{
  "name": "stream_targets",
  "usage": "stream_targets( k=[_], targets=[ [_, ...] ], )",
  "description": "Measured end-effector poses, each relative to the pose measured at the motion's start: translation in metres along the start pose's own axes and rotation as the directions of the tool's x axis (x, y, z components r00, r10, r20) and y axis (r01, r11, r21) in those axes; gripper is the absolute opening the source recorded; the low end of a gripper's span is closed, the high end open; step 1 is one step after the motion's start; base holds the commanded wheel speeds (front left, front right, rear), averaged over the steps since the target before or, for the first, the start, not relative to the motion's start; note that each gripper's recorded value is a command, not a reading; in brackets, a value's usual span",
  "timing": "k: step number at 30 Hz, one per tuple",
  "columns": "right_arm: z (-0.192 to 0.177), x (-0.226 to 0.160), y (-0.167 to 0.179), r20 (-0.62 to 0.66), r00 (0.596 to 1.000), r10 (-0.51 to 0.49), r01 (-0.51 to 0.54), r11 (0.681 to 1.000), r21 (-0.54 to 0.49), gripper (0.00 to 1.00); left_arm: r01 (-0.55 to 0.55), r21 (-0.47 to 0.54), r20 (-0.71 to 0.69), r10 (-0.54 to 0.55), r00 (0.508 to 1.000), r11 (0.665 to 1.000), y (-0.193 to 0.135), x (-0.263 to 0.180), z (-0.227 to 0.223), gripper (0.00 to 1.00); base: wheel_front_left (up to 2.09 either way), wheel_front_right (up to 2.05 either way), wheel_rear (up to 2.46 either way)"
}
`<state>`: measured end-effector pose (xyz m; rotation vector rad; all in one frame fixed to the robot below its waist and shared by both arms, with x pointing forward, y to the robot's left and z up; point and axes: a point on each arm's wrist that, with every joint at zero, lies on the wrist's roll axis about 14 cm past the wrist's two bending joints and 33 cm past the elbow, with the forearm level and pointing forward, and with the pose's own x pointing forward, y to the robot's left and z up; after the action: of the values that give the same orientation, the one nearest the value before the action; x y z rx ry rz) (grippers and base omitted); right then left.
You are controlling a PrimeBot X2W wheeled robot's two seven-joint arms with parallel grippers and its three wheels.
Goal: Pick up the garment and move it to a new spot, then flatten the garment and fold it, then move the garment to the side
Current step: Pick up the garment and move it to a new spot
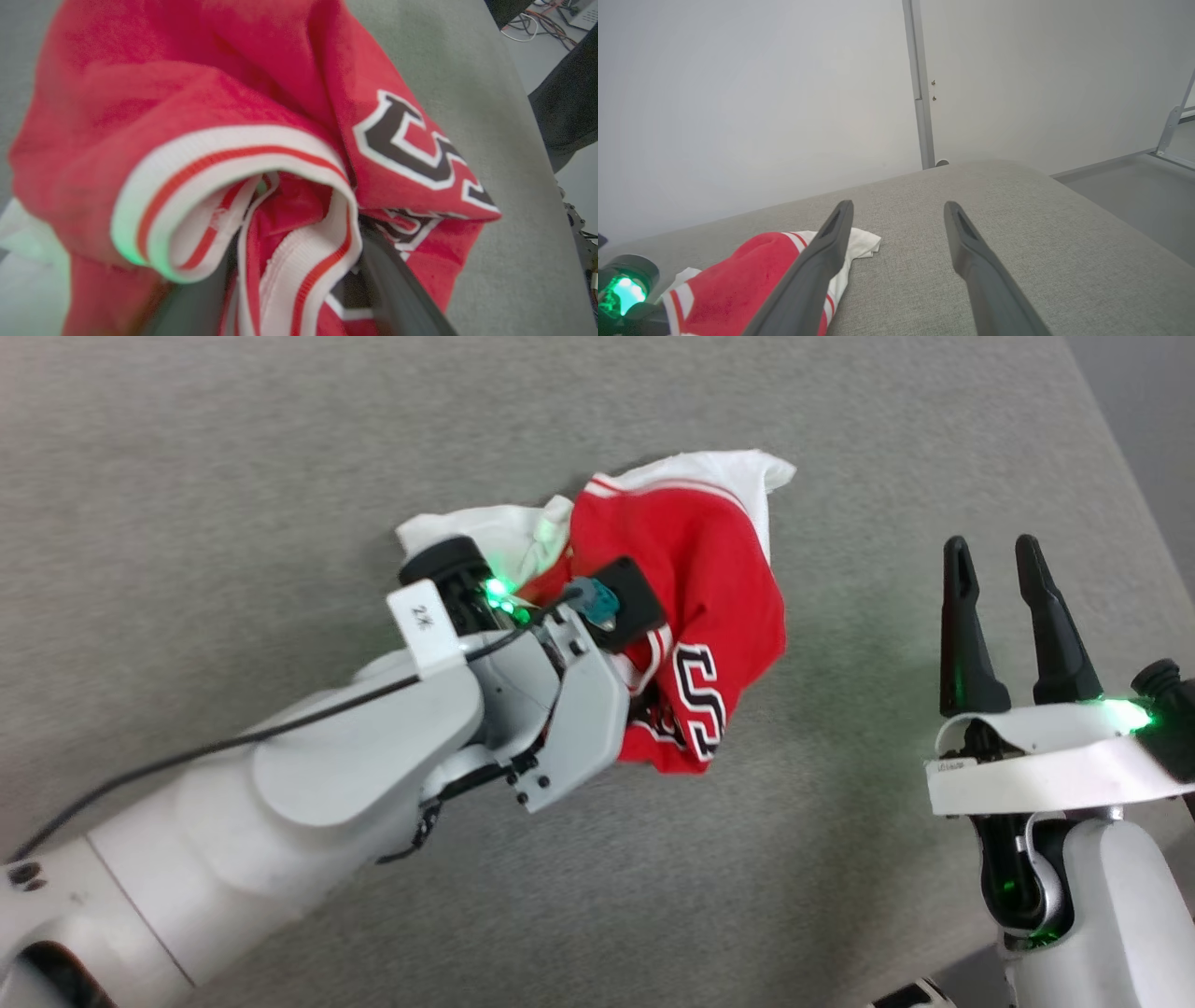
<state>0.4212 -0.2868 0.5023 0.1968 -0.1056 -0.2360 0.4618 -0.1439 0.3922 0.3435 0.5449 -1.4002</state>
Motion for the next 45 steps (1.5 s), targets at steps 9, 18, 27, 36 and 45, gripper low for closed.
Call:
stream_targets(
  k=[9,18,27,36,45],
  targets=[
    [-0.005,0.007,0.042,0.002,0.992,0.125,-0.124,0.992,-0.028,1.00,-0.095,-0.082,0.156,0.107,0.982,0.992,0.010,-0.058,0.032,1.00,0.00,0.00,0.00],
    [-0.008,0.001,0.072,-0.017,0.970,0.241,-0.242,0.969,-0.047,1.00,-0.232,-0.205,0.235,0.278,0.931,0.951,0.016,-0.123,0.018,1.00,0.00,0.00,0.00],
    [-0.010,-0.007,0.071,-0.042,0.960,0.277,-0.280,0.956,-0.085,1.00,-0.436,-0.505,0.242,0.607,0.757,0.745,0.032,-0.193,-0.060,1.00,0.00,0.00,0.00],
    [-0.020,-0.016,0.076,-0.080,0.944,0.319,-0.326,0.940,-0.103,1.00,-0.562,-0.691,0.181,0.861,0.475,0.455,0.029,-0.282,-0.110,1.00,0.00,0.00,0.00],
    [-0.010,-0.031,0.061,-0.071,0.953,0.295,-0.302,0.946,-0.120,1.00,-0.635,-0.727,0.161,0.963,0.214,0.263,-0.011,-0.347,-0.134,1.00,0.00,0.00,0.00]
  ],
)
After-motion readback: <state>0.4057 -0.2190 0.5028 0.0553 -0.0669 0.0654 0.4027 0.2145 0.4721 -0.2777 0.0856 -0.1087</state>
